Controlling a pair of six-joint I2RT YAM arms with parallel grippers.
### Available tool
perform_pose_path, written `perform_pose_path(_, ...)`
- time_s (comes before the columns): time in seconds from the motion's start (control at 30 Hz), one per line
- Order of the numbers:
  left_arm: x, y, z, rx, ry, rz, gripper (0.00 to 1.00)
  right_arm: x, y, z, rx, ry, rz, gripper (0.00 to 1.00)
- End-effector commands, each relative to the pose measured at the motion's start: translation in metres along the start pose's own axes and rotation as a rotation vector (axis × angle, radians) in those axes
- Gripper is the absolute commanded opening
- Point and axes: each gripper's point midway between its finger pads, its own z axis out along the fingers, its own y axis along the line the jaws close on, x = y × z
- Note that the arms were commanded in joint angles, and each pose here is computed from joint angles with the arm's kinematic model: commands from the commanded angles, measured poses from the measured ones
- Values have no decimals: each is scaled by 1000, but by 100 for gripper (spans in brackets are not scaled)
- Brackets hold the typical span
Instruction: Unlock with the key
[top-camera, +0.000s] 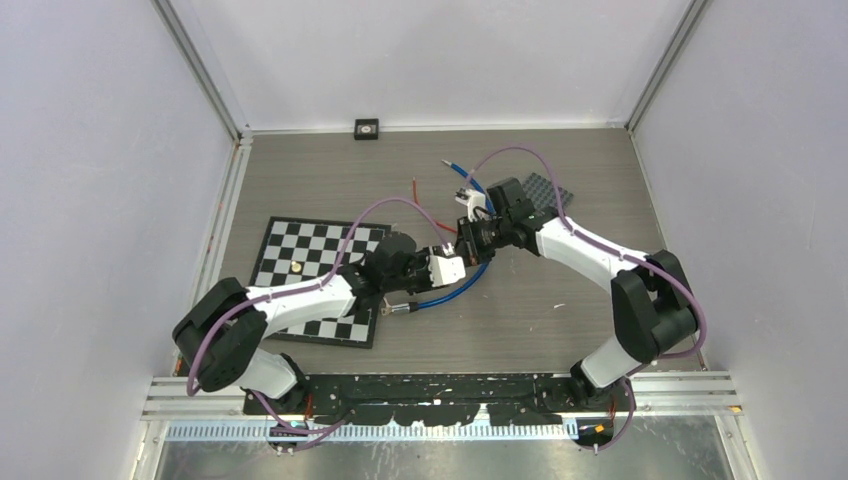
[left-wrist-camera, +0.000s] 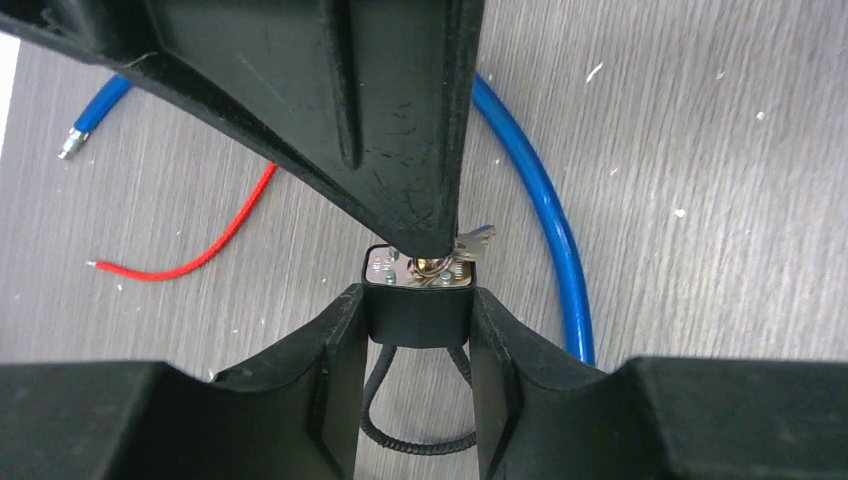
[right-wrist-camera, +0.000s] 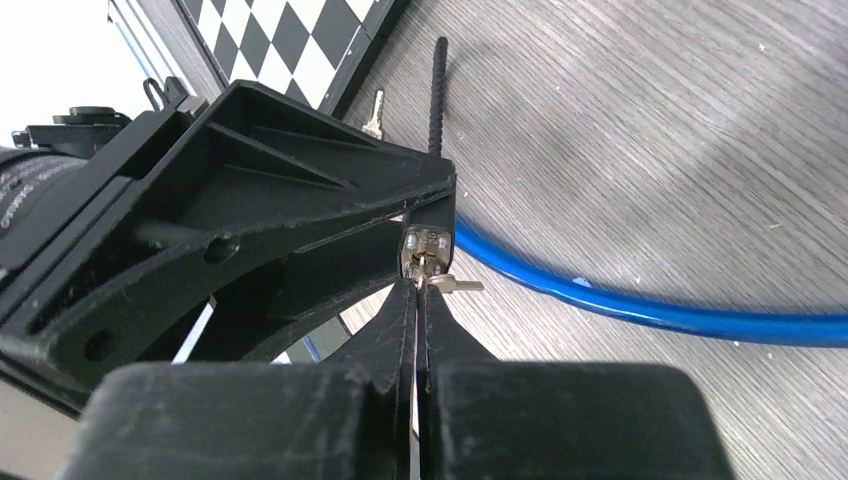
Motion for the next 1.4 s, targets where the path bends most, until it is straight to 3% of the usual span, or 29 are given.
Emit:
perform_pose_path(0.0, -69, 24, 4, -80, -157, 153, 0, -23, 24, 12, -98, -41, -22, 1)
perform_pose_path(0.3, -68, 35, 13, -183, -154, 94, 0, -30, 19, 23, -93, -48, 97, 0)
perform_pose_path(0.6, -62, 38, 16, -238, -165, 102, 0, -36, 27, 29, -220, -62, 219, 0)
perform_pose_path(0.7, -61, 32, 15, -213, -177, 100, 0, -30, 19, 28, -163, -45, 153, 1)
perform_pose_path(0.9, -66, 4, 7, 25, -255, -2, 0, -31, 5, 19, -65, -88, -48, 0)
perform_pose_path(1.0, -67, 5, 4, 43, -268, -14, 0, -31, 5, 16, -43, -102, -107, 1)
perform_pose_path(1.2, -61, 37, 6, -118, -218, -6, 0, -35, 15, 21, -99, -89, 52, 0)
perform_pose_path(1.27, -61, 39, 5, -132, -218, 2, 0, -37, 16, 21, -118, -84, 76, 4)
perform_pose_path(1.37, -64, 32, 0, -94, -247, 11, 0, -50, 15, 7, -142, -119, 73, 17)
